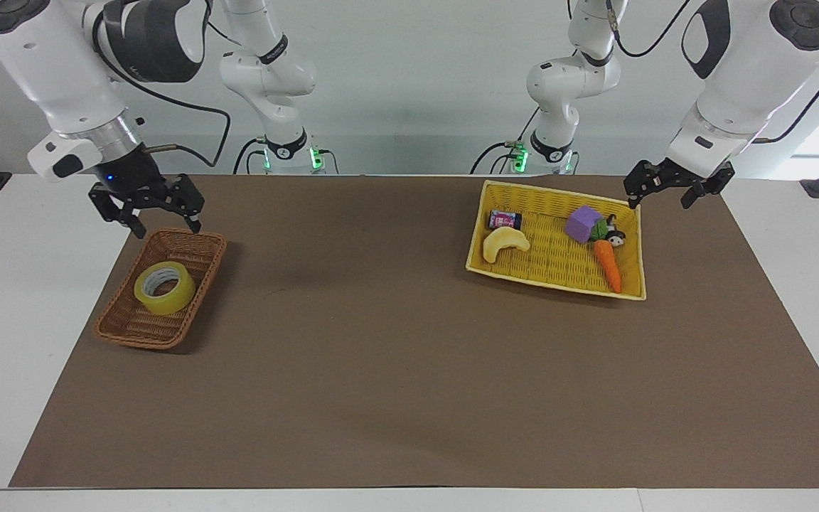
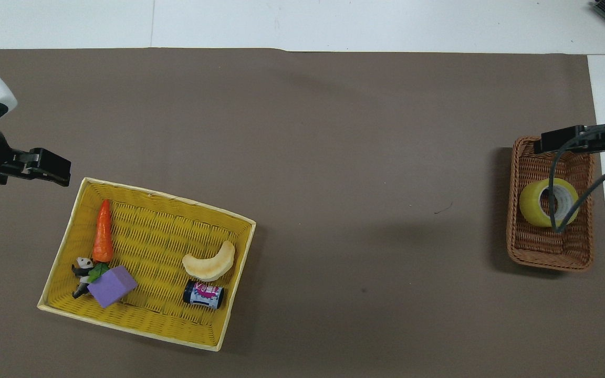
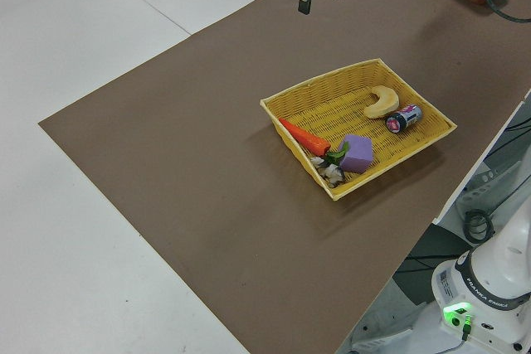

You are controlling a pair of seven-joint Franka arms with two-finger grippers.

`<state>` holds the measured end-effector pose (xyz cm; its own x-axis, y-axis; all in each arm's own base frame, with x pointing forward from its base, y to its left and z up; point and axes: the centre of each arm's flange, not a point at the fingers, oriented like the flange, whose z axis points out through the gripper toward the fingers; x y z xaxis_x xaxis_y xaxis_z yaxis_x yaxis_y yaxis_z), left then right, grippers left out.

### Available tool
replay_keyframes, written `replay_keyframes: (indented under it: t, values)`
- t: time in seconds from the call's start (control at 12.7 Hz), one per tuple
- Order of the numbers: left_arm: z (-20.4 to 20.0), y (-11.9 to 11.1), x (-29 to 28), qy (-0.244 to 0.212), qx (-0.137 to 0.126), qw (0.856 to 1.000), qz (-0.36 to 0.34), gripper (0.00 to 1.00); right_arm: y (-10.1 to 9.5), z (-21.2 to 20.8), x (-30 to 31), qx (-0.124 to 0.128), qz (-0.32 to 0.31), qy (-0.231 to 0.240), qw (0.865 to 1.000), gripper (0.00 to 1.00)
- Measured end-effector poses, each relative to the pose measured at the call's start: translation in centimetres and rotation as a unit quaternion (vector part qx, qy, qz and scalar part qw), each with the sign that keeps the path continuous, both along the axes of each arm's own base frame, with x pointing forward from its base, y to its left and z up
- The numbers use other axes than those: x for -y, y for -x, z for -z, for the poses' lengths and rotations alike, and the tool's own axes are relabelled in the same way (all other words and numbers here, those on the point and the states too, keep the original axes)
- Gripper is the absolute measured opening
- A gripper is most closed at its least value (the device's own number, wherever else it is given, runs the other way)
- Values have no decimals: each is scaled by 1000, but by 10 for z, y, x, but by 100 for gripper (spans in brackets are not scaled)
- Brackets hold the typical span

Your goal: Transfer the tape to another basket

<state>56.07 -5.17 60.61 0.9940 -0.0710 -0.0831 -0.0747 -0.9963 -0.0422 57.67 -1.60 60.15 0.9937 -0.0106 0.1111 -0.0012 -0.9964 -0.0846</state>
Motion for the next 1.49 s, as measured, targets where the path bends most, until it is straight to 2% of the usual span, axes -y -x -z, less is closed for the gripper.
replay_keyframes:
  t: [0.39,0.63,0.94,1.1,1.41,1.49]
  values:
    - [-3,-2,-4,-8,8,1000,-5,100,20,-12,-69,-19,52,13,998,100]
    - [-5,-3,-19,-9,11,1000,-18,100,34,-31,-107,-20,78,19,997,100]
    - [-6,-4,-61,-10,11,998,-56,100,46,-75,-61,-43,100,25,994,100]
    - [-6,-3,-81,-10,11,997,-73,100,50,-86,-36,-46,110,23,993,100]
    - [-6,-3,-81,-5,11,997,-73,100,58,-67,-20,-69,105,26,992,100]
    - [-7,-4,-73,6,12,998,-69,100,60,-64,-17,-66,101,25,992,100]
